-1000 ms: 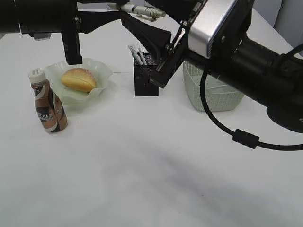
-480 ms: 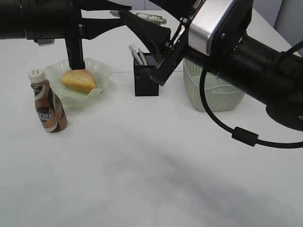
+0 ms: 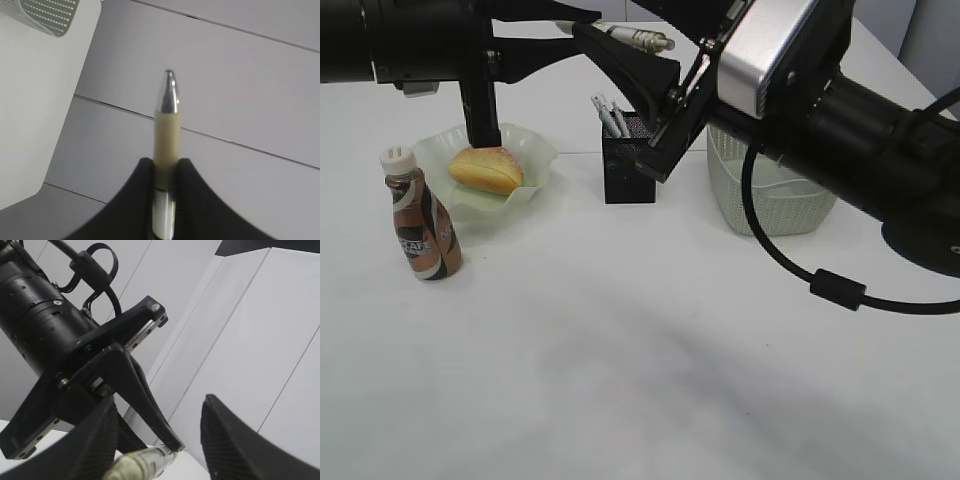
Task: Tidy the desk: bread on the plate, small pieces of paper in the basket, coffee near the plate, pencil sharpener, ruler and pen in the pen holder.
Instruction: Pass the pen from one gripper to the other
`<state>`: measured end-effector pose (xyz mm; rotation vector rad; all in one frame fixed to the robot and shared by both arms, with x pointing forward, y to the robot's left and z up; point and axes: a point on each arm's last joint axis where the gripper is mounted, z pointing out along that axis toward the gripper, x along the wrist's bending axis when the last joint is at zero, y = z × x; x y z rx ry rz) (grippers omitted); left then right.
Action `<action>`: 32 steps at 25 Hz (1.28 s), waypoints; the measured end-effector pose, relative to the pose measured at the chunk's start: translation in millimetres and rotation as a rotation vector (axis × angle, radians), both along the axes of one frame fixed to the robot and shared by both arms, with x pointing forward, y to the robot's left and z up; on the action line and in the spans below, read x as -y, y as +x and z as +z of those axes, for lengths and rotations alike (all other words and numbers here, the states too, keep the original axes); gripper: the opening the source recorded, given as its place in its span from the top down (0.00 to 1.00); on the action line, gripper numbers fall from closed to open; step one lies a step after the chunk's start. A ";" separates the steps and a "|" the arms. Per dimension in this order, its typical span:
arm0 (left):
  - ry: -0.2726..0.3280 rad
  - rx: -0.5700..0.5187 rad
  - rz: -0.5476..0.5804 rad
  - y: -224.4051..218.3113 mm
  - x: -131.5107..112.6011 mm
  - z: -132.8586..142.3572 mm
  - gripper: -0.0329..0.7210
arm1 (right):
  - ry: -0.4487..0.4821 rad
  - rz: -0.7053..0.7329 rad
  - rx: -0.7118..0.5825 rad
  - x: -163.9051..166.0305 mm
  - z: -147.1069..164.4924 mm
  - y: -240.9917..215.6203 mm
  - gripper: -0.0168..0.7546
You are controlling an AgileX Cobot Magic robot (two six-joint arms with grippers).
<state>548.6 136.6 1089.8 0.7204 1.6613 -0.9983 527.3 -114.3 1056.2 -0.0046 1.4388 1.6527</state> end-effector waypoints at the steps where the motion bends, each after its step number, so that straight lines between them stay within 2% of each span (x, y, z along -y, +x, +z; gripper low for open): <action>1: 0.000 0.000 0.000 0.0 0.0 0.0 0.84 | 0.000 0.000 0.000 0.0 0.0 0.0 0.43; 12: -0.010 0.005 -0.019 -1.3 1.0 1.7 0.84 | 0.000 0.000 0.000 0.0 0.0 0.0 0.43; 18: -0.028 0.073 -0.022 4.0 2.7 22.3 0.84 | 0.001 0.001 0.001 0.0 0.1 -0.1 0.43; 23: -0.039 0.047 -0.068 8.0 7.1 12.1 0.84 | 0.004 -0.002 0.000 0.2 0.3 0.2 0.43; 32: -0.036 0.038 -0.071 9.7 7.8 8.5 0.84 | 0.028 -0.025 -0.011 2.0 1.4 2.1 0.43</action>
